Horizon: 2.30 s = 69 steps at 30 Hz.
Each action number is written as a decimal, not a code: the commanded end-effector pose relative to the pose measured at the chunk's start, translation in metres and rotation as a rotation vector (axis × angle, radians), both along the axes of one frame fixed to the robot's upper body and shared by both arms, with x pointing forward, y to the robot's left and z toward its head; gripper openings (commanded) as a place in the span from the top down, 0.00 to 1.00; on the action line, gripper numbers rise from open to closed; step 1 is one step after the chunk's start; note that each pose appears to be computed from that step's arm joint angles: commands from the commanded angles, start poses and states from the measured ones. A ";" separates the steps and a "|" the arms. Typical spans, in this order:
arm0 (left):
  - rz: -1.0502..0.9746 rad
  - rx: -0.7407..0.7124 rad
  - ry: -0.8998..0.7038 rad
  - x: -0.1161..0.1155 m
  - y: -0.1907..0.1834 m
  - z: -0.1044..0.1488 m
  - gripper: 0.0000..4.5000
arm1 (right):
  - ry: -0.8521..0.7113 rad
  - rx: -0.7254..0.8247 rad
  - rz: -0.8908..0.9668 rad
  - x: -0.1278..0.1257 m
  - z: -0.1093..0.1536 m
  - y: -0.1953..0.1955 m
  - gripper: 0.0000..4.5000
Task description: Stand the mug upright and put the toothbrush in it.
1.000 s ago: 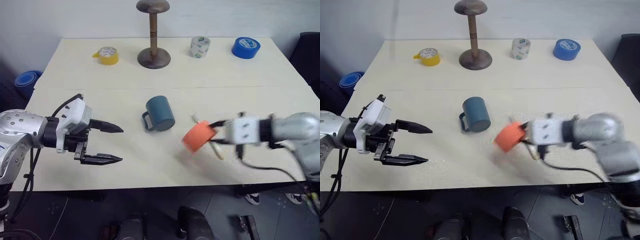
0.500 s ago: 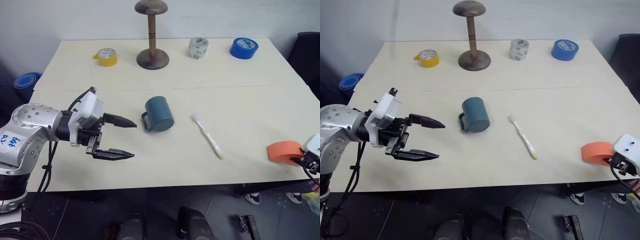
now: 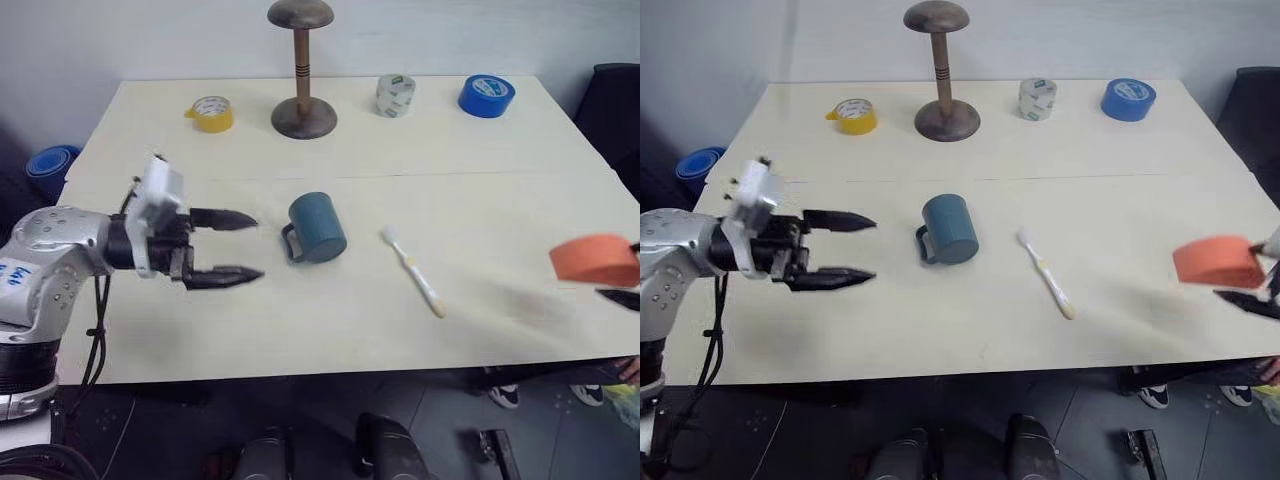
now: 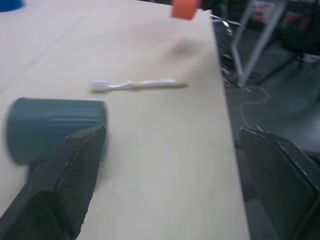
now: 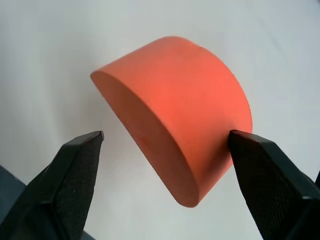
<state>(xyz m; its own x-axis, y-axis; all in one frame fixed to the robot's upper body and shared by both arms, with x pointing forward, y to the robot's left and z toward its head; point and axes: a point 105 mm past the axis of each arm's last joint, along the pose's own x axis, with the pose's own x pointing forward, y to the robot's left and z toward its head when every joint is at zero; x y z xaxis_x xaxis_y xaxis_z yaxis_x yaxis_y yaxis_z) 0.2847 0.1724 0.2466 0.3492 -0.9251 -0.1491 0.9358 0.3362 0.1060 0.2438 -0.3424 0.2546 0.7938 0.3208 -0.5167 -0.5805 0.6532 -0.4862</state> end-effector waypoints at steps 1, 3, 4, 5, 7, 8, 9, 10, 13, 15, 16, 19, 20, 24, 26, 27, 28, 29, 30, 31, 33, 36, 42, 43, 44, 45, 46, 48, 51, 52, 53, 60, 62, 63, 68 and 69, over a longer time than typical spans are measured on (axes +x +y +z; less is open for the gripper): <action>0.231 -0.077 0.045 0.016 0.021 0.007 0.00 | 0.008 0.248 0.196 -0.008 0.037 0.058 0.10; 0.380 -0.049 0.128 0.029 0.027 -0.006 0.00 | 0.054 0.358 0.279 -0.012 0.041 0.086 0.06; 0.466 -0.024 0.203 0.036 0.029 -0.018 0.00 | 0.085 0.396 0.337 -0.014 0.038 0.103 0.02; 0.539 0.001 0.274 0.042 0.031 -0.028 0.00 | 0.113 0.422 0.381 -0.016 0.036 0.116 0.00; 0.642 0.050 0.372 0.051 0.027 -0.043 0.00 | 0.119 0.447 0.439 -0.014 0.033 0.137 0.00; 0.651 0.066 0.423 0.052 0.018 -0.048 0.00 | 0.116 0.460 0.460 -0.012 0.034 0.146 0.00; 0.650 0.078 0.447 0.054 0.010 -0.049 0.00 | 0.115 0.471 0.479 -0.011 0.034 0.153 0.00; 0.650 0.083 0.464 0.054 0.005 -0.049 0.00 | 0.115 0.480 0.488 -0.010 0.035 0.157 0.00; 0.637 0.058 0.471 0.063 -0.019 -0.041 0.00 | 0.094 0.468 0.469 0.000 0.034 0.162 0.00; 0.640 0.045 0.451 0.066 -0.021 -0.035 0.00 | 0.065 0.419 0.370 0.013 0.028 0.148 0.00; 0.646 0.042 0.442 0.068 -0.020 -0.034 0.00 | 0.057 0.396 0.329 0.017 0.025 0.139 0.00; 0.679 0.044 0.422 0.068 -0.006 -0.031 0.00 | 0.053 0.283 0.168 0.023 0.004 0.095 0.00; 0.684 0.051 0.406 0.068 -0.002 -0.030 0.00 | 0.054 0.253 0.163 0.021 -0.001 0.089 0.00; 0.628 0.053 0.267 0.060 0.013 -0.013 0.00 | 0.021 0.276 0.202 0.016 -0.001 0.101 0.00; 0.544 0.043 0.180 0.051 0.013 -0.001 0.00 | 0.000 0.259 0.220 0.019 -0.001 0.109 0.00; 0.439 0.043 0.099 0.039 0.012 0.010 0.00 | -0.006 0.254 0.233 0.022 -0.002 0.116 0.00; 0.363 0.054 0.047 0.029 0.011 0.016 0.00 | -0.008 0.253 0.241 0.024 -0.003 0.120 0.00; 0.264 0.106 0.002 0.013 0.015 0.018 0.00 | 0.000 0.275 0.263 0.027 -0.007 0.131 0.00; 0.198 0.151 -0.018 0.003 0.018 0.018 0.00 | 0.008 0.292 0.279 0.028 -0.009 0.138 0.00; 0.133 0.220 -0.018 -0.009 0.024 0.015 0.00 | 0.023 0.294 0.328 0.028 -0.016 0.151 0.00; 0.045 0.338 0.001 -0.026 0.035 0.007 0.00 | 0.040 0.229 0.419 0.024 -0.031 0.169 0.00; -0.026 0.451 0.018 -0.039 0.045 0.001 0.00 | 0.057 0.180 0.505 0.026 -0.048 0.190 0.00; -0.028 0.430 -0.006 -0.041 0.043 0.010 0.00 | -0.008 0.038 0.689 0.032 -0.078 0.227 0.00; -0.032 0.427 -0.005 -0.042 0.042 0.011 0.00 | -0.014 0.030 0.701 0.033 -0.081 0.229 0.00; -0.036 0.423 -0.005 -0.043 0.041 0.011 0.00 | -0.017 0.038 0.702 0.036 -0.083 0.231 0.00; -0.039 0.418 -0.002 -0.044 0.040 0.010 0.00 | -0.020 0.045 0.704 0.038 -0.086 0.234 0.00; -0.043 0.413 0.002 -0.045 0.039 0.010 0.00 | -0.020 0.051 0.707 0.039 -0.088 0.238 0.00; -0.053 0.406 0.011 -0.048 0.038 0.011 0.00 | -0.010 0.057 0.729 0.039 -0.094 0.245 0.00; -0.058 0.394 0.014 -0.050 0.037 0.012 0.00 | -0.037 0.021 0.746 0.045 -0.105 0.253 0.00; -0.058 0.392 0.013 -0.050 0.036 0.012 0.00 | -0.045 0.009 0.750 0.046 -0.107 0.254 0.00; -0.057 0.390 0.013 -0.050 0.036 0.012 0.00 | -0.070 -0.027 0.764 0.048 -0.110 0.256 0.00; -0.051 0.385 0.010 -0.050 0.038 0.011 0.00 | -0.234 -0.286 0.784 0.055 -0.103 0.238 0.00; -0.050 0.384 0.009 -0.050 0.038 0.011 0.00 | -0.224 -0.290 0.750 0.054 -0.100 0.229 0.00; -0.050 0.381 0.008 -0.051 0.038 0.011 0.00 | -0.235 -0.298 0.733 0.054 -0.098 0.224 0.00; -0.052 0.376 0.007 -0.052 0.038 0.011 0.00 | -0.267 -0.288 0.808 0.037 -0.087 0.225 0.00; -0.053 0.375 0.006 -0.051 0.038 0.011 0.00 | -0.262 -0.255 0.828 0.034 -0.087 0.232 0.00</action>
<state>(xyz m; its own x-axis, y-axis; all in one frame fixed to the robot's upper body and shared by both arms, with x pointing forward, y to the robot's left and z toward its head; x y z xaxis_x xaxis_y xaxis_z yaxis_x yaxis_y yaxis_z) 0.2357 0.2114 0.2490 0.2894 -0.8167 -0.4993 0.9570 0.2356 0.1694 0.2875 -0.1231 0.1538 0.4993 0.6895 -0.5247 -0.6891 -0.0510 -0.7229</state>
